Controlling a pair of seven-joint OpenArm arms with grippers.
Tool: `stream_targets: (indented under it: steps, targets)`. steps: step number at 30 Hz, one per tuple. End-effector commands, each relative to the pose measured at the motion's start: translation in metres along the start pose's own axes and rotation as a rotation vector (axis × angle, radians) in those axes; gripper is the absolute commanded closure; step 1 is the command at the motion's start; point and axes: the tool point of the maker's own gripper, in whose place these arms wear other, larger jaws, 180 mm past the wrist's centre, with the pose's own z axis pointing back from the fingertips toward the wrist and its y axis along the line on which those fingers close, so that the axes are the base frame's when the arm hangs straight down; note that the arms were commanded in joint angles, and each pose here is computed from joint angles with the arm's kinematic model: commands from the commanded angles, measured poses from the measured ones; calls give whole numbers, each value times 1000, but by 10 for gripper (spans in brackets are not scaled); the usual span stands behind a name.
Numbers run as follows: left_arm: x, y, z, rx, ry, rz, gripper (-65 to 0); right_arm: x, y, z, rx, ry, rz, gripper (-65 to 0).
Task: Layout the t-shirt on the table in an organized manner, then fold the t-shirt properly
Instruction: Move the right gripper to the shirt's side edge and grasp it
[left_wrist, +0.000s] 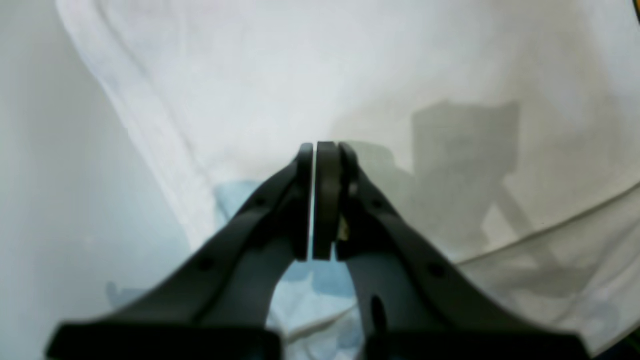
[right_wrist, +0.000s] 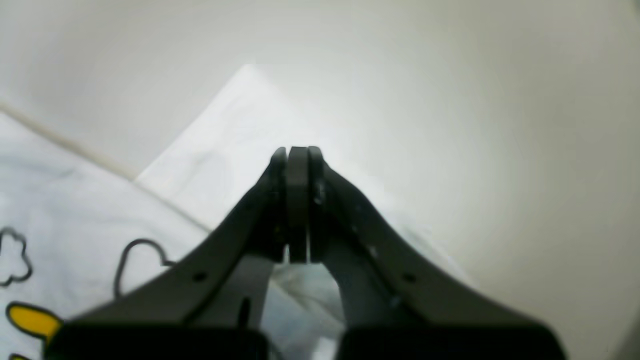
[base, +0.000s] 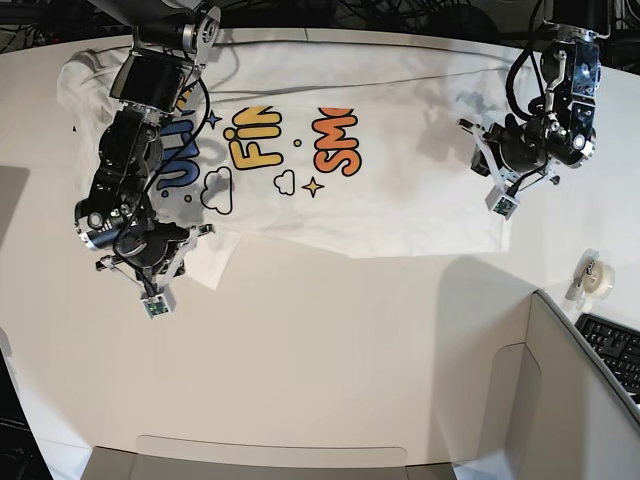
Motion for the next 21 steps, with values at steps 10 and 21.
stream_targets:
  steps: [10,21]
  targets:
    - [4,4,2,6,-10,-11,0,-1,23,-45,80,-38,-36,0]
    - [1,3,1,3,-4,-11,0,-3,-11,-67,73,-18,-61,0]
